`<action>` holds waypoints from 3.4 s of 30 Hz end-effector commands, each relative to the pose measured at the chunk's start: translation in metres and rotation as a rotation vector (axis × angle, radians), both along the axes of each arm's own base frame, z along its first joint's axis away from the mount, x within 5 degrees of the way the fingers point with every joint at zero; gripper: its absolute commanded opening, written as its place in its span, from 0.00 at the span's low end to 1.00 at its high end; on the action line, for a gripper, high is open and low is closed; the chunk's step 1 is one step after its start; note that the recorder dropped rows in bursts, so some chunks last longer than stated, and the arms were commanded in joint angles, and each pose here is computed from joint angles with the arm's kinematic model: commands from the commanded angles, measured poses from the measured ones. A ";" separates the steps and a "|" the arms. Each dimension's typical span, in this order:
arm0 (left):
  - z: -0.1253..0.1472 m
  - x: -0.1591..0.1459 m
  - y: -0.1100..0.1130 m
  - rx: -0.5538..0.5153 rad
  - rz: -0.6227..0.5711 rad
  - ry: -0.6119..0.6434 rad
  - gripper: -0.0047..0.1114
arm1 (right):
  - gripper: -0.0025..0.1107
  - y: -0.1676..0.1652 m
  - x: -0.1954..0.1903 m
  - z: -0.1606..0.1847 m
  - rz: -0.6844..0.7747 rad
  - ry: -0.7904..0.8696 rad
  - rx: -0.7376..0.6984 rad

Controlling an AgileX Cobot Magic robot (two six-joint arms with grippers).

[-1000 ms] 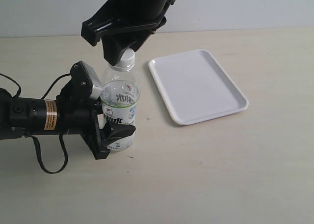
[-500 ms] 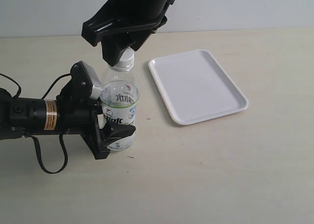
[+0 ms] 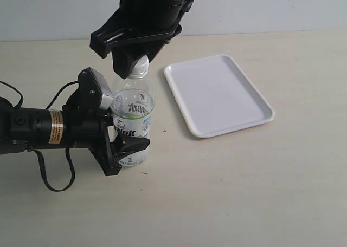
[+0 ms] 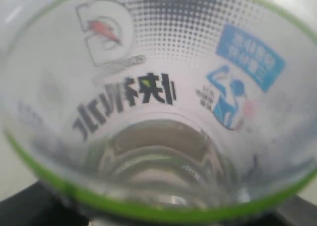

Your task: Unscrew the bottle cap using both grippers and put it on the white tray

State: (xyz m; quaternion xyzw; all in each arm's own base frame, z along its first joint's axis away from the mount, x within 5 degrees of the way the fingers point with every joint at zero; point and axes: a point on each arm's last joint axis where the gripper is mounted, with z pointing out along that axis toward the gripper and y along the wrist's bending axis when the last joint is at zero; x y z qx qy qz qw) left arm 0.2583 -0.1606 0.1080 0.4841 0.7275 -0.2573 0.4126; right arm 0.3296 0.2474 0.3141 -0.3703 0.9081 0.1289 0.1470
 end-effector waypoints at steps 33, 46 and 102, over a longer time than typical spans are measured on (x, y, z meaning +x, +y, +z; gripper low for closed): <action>0.009 0.001 -0.004 -0.057 -0.016 -0.027 0.04 | 0.02 -0.010 0.004 0.004 1.039 -0.412 -0.324; 0.009 0.001 -0.004 -0.056 -0.017 -0.029 0.04 | 0.02 -0.015 -0.003 0.022 1.018 -0.455 -0.315; 0.009 0.001 -0.004 -0.051 -0.029 -0.041 0.04 | 0.64 0.000 -0.008 0.021 0.895 -0.414 -0.113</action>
